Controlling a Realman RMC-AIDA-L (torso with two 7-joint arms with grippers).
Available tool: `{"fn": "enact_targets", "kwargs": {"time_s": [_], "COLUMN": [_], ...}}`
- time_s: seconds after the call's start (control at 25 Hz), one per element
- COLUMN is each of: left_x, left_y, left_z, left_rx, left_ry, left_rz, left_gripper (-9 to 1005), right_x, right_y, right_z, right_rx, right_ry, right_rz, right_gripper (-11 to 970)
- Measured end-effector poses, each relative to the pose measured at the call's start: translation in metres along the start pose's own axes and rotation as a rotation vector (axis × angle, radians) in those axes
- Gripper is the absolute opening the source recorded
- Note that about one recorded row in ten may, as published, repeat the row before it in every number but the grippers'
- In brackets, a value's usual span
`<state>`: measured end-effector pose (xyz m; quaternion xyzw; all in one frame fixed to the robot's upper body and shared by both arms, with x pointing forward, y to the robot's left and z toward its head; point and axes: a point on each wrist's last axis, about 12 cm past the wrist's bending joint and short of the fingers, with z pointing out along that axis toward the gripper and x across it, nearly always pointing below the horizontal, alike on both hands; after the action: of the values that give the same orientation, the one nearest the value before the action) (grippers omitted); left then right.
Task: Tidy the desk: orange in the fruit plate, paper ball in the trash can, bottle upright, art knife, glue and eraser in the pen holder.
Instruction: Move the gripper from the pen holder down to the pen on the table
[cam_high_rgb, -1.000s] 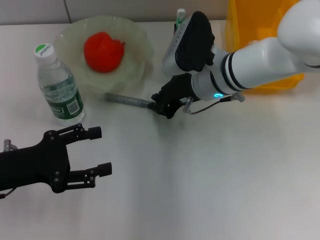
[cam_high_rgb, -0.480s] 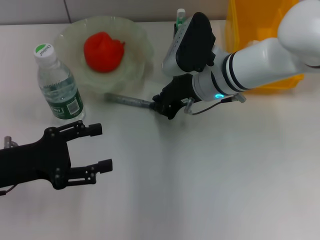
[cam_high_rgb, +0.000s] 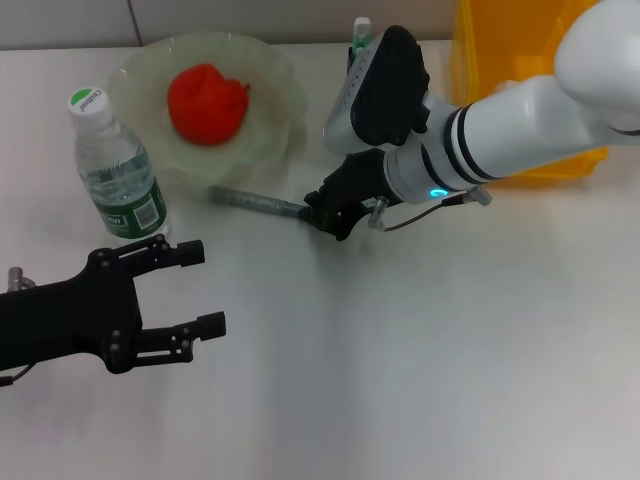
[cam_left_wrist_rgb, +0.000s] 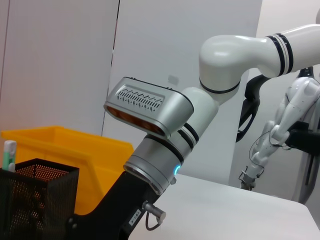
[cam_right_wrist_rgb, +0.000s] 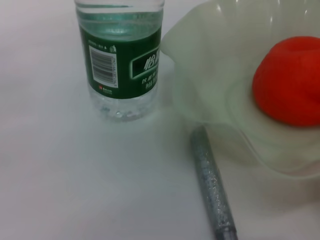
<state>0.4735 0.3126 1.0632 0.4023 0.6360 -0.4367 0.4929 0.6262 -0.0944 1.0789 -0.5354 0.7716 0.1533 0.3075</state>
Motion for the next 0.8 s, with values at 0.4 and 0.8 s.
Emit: {"fn": "enact_targets", "kwargs": {"time_s": [0.4,0.8], "left_x": [-0.0015,-0.0025], "left_y": [0.0015,0.0026], "left_z": [0.0019,0.0031], "left_rx": [0.001,0.001], "left_ry": [-0.003,-0.004], "left_rz": [0.004,0.008], "left_gripper": [857,857], "right_x": [0.0003,0.0013], "right_y": [-0.0001,-0.0009], "right_z": [0.0001,0.0002], "right_rx": [0.0,0.005], "right_ry": [0.003,0.005], "right_rz": [-0.002,0.0], "right_gripper": [155,185]}}
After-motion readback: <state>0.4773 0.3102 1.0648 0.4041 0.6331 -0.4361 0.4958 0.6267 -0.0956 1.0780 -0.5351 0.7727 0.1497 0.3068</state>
